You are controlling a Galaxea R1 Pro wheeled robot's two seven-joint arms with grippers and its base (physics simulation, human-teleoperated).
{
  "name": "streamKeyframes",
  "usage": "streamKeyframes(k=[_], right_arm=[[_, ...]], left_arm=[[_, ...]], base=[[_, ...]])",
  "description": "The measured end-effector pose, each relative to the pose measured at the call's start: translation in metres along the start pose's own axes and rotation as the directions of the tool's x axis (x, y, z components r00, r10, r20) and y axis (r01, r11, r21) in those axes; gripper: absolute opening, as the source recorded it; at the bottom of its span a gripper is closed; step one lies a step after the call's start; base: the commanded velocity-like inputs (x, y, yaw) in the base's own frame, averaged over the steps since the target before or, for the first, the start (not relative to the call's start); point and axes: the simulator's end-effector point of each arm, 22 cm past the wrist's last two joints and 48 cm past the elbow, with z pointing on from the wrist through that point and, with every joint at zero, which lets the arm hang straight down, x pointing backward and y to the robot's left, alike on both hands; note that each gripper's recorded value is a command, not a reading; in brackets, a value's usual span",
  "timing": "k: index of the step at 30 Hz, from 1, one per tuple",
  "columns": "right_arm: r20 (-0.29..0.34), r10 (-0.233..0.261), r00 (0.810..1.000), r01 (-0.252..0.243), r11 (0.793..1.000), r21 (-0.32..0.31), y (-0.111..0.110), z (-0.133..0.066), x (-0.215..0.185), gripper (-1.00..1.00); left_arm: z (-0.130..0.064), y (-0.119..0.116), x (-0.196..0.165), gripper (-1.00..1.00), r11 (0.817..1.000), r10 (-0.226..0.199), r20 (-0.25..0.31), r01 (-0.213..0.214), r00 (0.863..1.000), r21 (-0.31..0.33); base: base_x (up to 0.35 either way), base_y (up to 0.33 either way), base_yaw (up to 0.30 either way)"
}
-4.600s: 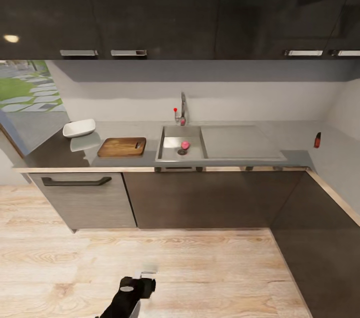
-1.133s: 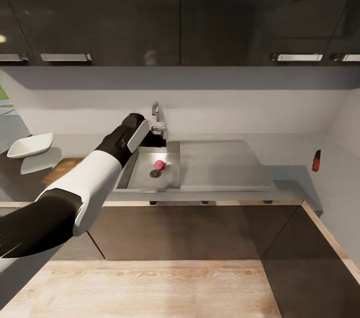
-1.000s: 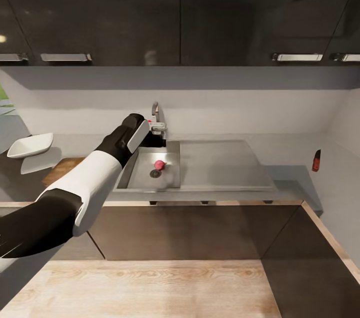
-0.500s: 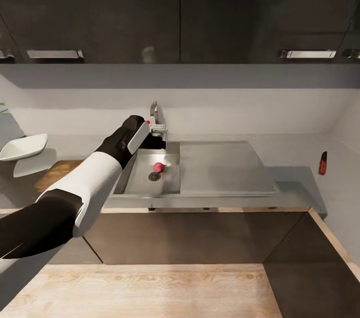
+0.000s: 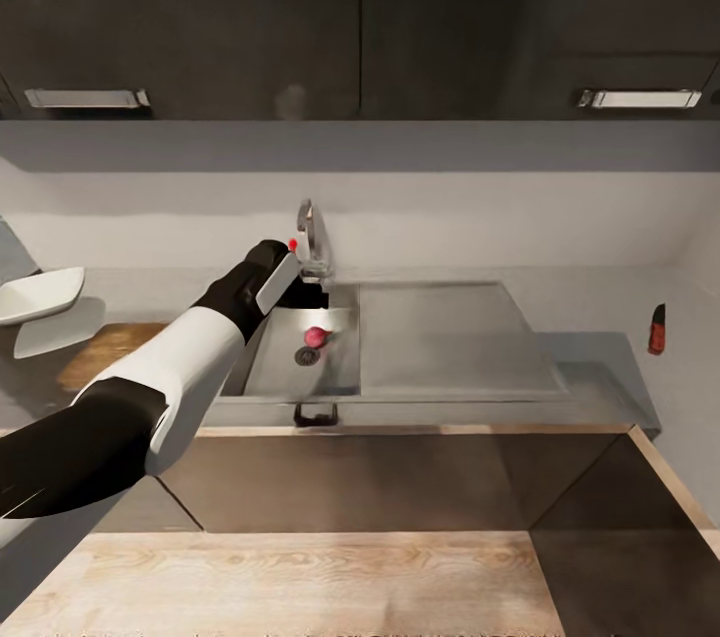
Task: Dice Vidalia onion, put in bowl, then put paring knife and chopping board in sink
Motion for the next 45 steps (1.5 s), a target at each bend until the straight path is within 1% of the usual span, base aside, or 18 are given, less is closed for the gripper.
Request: streamKeyframes(k=[6,13,16,19,32,37,40,42,45], right_arm=[[-0.009,0.000,1.000,0.000,1.000,0.000,0.000,0.000,0.004,1.00],[-0.019,-0.001,1.000,0.001,1.000,0.003,-0.001,-0.001,0.008,1.00],[-0.025,-0.001,1.000,0.002,1.000,0.004,-0.002,-0.001,0.010,1.00],[-0.030,-0.002,1.000,0.002,1.000,0.005,-0.002,-0.001,0.012,1.00],[-0.049,-0.004,0.999,0.004,1.000,0.008,-0.003,-0.002,0.020,1.00],[-0.057,-0.004,0.998,0.005,1.000,0.009,-0.004,-0.002,0.023,1.00],[-0.061,-0.004,0.998,0.005,1.000,0.009,-0.004,-0.002,0.025,1.00],[-0.064,-0.005,0.998,0.005,1.000,0.010,-0.004,-0.002,0.026,1.00],[-0.070,-0.005,0.998,0.006,1.000,0.010,-0.005,-0.003,0.029,1.00]], left_arm=[[0.009,0.001,0.008,1.00,1.000,-0.001,-0.020,0.001,1.000,-0.003],[0.017,0.001,0.014,1.00,1.000,-0.002,-0.035,0.002,0.999,-0.002],[0.028,0.001,0.030,1.00,1.000,-0.004,-0.062,0.004,0.998,0.000],[0.036,0.001,0.039,1.00,1.000,-0.008,-0.071,0.009,0.997,0.001],[0.054,0.006,0.052,1.00,1.000,-0.010,-0.084,0.009,0.996,-0.011],[0.066,0.005,0.071,1.00,1.000,-0.012,-0.115,0.011,0.993,-0.008],[0.070,0.005,0.076,1.00,1.000,-0.012,-0.124,0.011,0.992,-0.008],[0.072,0.005,0.079,1.00,1.000,-0.011,-0.128,0.010,0.992,-0.008],[0.076,0.005,0.082,1.00,1.000,0.011,-0.133,-0.014,0.991,-0.018]], base=[[0.020,0.000,0.000],[0.171,0.000,0.000],[0.091,0.000,0.000],[0.037,0.000,0.000],[0.005,0.000,0.000],[0.107,0.000,0.000],[0.247,0.000,0.000],[0.185,0.000,0.000],[0.049,0.000,0.000]])
